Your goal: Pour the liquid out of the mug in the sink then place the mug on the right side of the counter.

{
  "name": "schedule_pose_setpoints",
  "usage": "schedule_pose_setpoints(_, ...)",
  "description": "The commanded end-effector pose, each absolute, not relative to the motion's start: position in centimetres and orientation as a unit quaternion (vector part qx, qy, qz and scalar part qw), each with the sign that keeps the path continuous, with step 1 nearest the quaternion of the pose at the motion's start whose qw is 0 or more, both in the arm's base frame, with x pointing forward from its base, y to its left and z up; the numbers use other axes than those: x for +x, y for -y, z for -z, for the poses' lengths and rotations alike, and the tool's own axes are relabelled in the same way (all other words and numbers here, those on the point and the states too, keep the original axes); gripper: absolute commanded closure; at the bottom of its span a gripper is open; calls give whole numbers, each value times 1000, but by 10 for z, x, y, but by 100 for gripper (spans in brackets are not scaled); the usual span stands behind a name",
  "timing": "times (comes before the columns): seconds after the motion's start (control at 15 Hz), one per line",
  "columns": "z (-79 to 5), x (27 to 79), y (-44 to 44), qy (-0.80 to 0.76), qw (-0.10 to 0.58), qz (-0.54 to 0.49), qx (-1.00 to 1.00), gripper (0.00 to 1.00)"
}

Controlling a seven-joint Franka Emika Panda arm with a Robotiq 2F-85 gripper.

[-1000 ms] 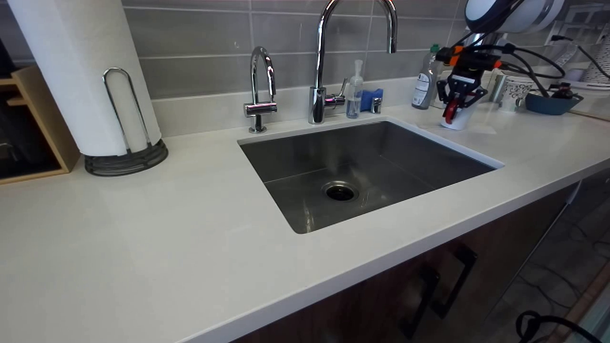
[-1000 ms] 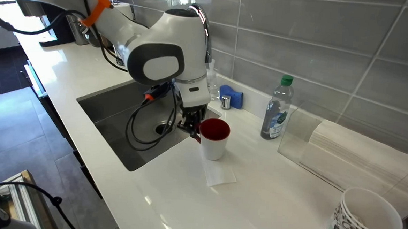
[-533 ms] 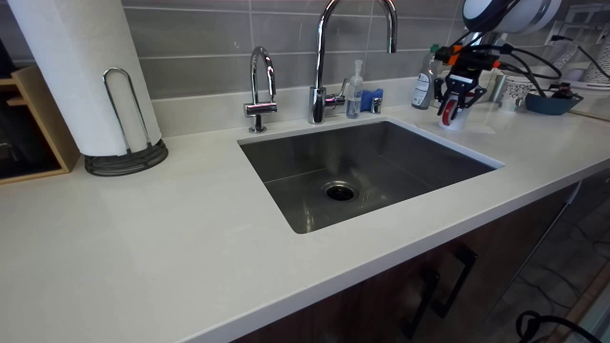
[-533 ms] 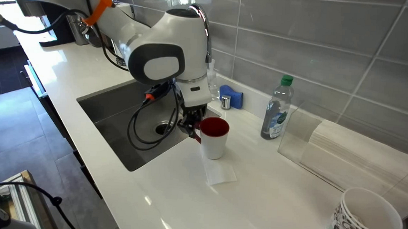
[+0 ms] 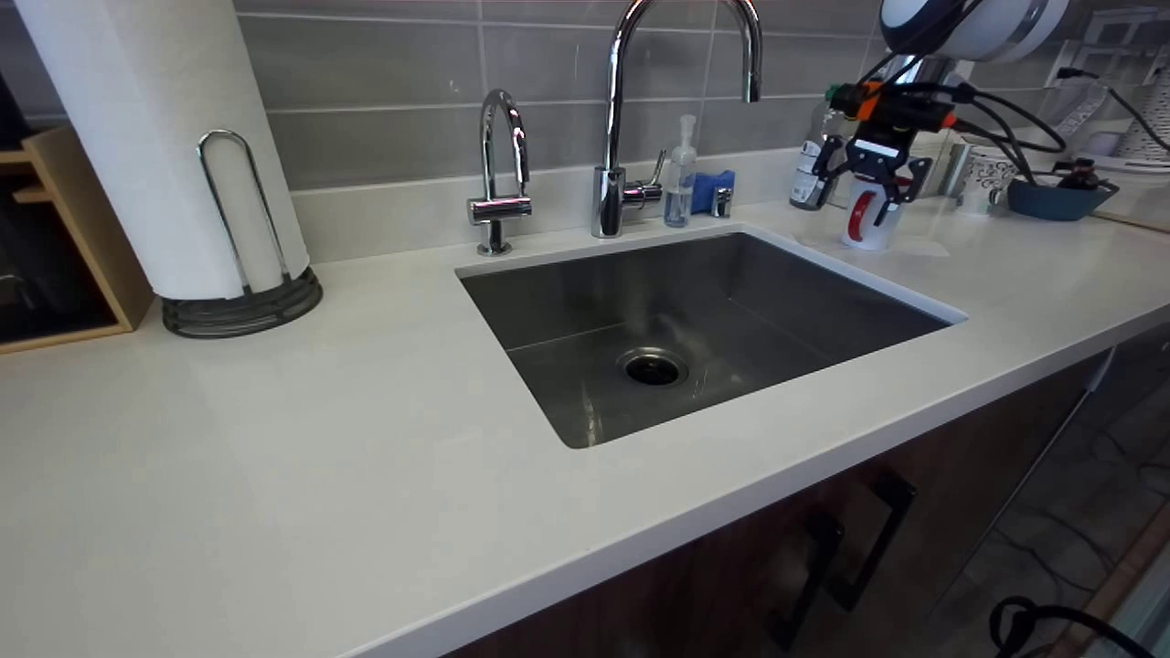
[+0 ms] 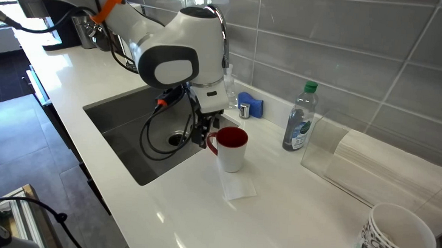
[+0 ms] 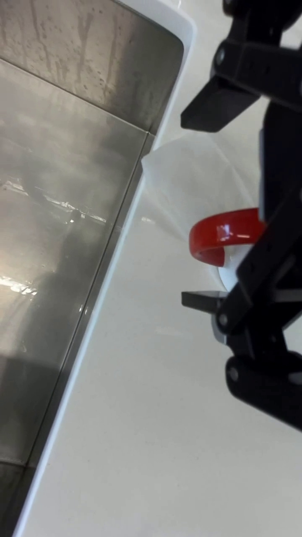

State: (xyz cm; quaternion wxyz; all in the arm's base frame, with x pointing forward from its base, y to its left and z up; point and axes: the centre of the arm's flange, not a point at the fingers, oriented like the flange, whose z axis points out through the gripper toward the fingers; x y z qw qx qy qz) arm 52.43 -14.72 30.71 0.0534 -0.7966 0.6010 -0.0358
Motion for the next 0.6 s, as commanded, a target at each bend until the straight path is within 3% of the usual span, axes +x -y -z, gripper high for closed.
schedule_pose_setpoints(0.0, -326, 521, 123, -557, 68, 43, -827, 0)
schedule_pose_setpoints(0.53, -397, 459, 39, -356, 48, 15, -933, 0)
